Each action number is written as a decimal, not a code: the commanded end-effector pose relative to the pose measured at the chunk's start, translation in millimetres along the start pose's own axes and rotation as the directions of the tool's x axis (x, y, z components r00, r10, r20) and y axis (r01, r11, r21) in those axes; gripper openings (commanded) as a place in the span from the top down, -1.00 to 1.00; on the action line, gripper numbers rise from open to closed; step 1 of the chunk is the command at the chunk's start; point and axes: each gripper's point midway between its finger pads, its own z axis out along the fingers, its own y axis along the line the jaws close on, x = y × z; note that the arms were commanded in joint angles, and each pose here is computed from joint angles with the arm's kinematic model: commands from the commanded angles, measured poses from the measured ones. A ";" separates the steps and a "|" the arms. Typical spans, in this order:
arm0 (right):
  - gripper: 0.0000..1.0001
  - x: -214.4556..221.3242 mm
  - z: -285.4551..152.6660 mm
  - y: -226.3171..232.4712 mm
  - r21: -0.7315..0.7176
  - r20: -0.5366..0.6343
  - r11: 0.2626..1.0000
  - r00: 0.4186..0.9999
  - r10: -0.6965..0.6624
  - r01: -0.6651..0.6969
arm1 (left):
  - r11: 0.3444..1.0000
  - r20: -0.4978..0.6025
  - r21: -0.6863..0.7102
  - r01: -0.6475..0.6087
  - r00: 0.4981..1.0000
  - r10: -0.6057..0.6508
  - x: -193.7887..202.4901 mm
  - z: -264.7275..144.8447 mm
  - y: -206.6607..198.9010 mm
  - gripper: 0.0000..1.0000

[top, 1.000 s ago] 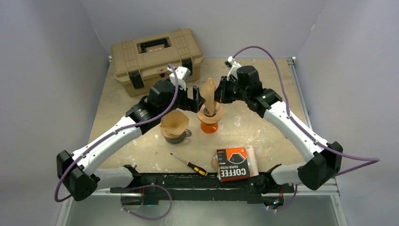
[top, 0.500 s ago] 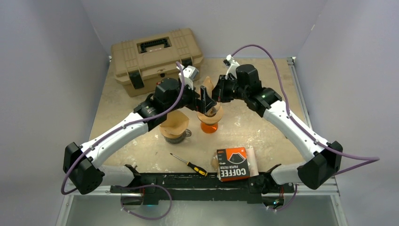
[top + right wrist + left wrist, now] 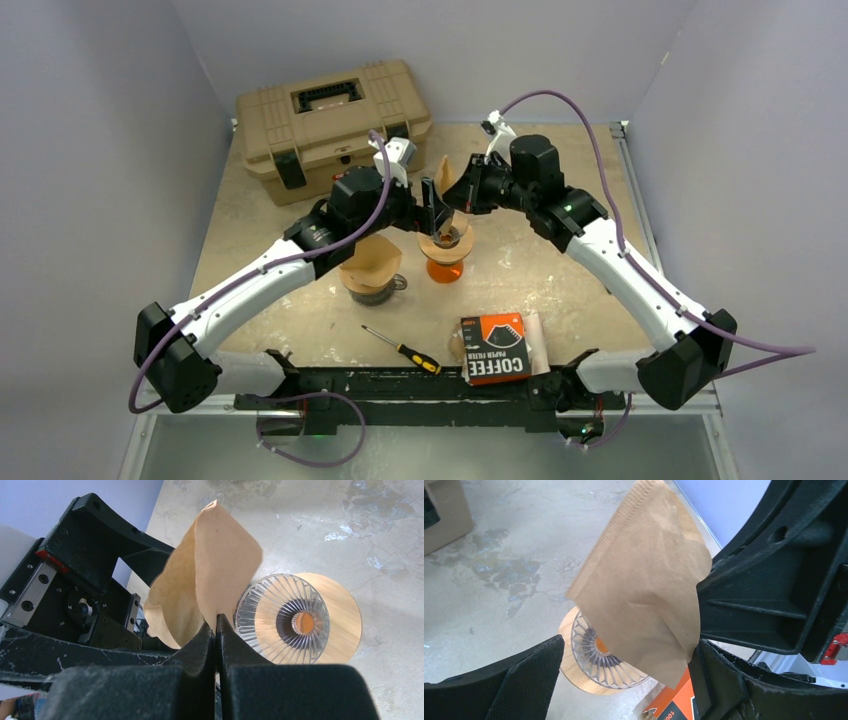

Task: Place the coffee filter in the dripper
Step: Place the coffee filter in the coffee dripper.

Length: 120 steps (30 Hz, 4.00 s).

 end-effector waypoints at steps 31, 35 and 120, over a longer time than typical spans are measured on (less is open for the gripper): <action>1.00 -1.7 -6.5 7.8 -0.021 0.004 0.999 1.000 -0.027 0.027 | 0.994 0.093 -0.101 -0.039 0.994 0.048 -39.7 -5.0 7.4 -0.15; 1.00 -2.6 -6.4 7.1 -0.016 0.006 0.999 1.000 -0.028 0.028 | 0.985 0.066 -0.151 -0.085 0.993 0.095 -36.9 -5.0 13.8 0.00; 0.12 10.5 -1.8 -62.3 0.618 -0.036 0.760 0.973 -0.227 0.200 | 0.980 0.018 -0.198 0.004 1.000 -0.001 -31.2 -10.2 16.0 1.00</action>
